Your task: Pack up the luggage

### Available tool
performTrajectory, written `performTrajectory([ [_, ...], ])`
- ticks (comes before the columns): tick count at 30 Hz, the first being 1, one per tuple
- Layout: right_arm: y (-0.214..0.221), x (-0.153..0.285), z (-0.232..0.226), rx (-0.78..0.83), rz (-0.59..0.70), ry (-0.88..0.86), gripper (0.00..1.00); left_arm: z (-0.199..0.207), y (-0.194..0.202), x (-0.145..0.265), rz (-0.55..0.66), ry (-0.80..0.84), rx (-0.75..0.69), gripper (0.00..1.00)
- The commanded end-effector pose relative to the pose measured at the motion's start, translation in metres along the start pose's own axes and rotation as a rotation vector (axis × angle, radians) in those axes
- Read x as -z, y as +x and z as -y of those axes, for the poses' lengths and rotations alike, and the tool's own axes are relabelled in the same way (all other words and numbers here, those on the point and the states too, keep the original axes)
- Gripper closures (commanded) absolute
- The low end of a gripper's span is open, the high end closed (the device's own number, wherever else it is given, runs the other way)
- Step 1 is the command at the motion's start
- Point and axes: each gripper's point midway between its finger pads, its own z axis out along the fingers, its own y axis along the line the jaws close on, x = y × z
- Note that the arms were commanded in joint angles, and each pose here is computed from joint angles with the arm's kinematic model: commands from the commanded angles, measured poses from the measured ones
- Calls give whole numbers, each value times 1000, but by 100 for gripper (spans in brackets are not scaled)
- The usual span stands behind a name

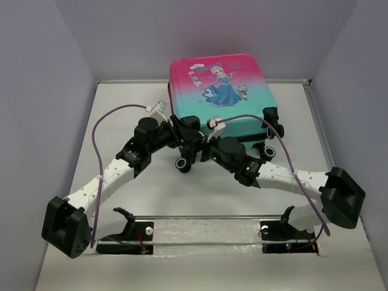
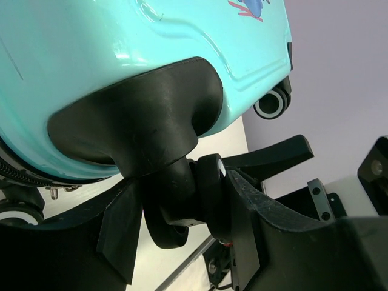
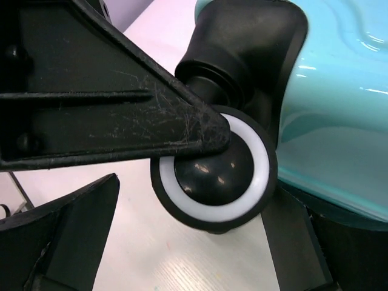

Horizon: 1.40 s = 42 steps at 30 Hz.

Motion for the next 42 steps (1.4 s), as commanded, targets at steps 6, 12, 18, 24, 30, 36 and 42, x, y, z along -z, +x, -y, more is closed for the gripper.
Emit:
performTrajectory([
  [6,-55,-19,-8,-93,238,-36,6,109,-35,41,143,413,-154,56],
  [12,-60,-17,9,-108,293,48,41,96,-28,39,132,373,-173,50],
  [18,-56,-11,23,-76,286,112,81,86,-39,43,177,282,-253,16],
  [24,-58,-12,21,-7,258,111,83,62,-74,71,339,49,-338,1],
  [30,-69,-11,21,70,228,135,86,-17,-40,82,359,-122,-259,21],
  [36,-85,-12,14,98,224,124,89,-58,15,56,262,-46,-201,65],
  [42,-89,-12,8,98,224,104,91,-55,15,29,281,-70,-306,64],
])
